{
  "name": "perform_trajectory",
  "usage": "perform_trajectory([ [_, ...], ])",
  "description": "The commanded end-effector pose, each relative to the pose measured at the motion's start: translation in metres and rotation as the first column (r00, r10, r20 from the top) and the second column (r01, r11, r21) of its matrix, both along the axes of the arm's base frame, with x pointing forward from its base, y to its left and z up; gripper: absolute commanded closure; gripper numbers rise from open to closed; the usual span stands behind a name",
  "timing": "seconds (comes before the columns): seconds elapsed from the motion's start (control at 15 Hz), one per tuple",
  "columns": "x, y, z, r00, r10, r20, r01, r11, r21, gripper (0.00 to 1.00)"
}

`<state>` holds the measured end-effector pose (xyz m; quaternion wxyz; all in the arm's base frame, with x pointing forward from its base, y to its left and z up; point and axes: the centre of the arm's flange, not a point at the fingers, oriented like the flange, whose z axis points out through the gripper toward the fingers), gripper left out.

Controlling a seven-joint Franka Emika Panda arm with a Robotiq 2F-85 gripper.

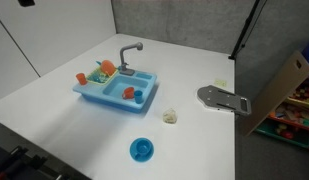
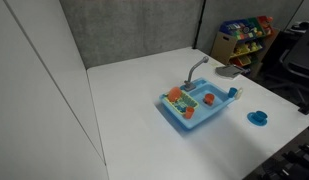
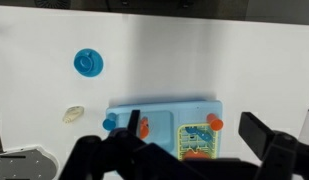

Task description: Remove the brush that is in the blue cup which is on the blue saucer plate and put it in the dish drying rack

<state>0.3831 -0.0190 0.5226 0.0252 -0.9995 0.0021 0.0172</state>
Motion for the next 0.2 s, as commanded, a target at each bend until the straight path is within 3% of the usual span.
perform_trajectory([
  [0.0,0.0001,0.0005,-0.0005,1.0,-0.001,-0.001,0.001,1.0,0.007,0.0],
  [0.13,0.0003,0.0007,-0.0011,1.0,-0.002,-0.002,0.002,1.0,0.012,0.0],
])
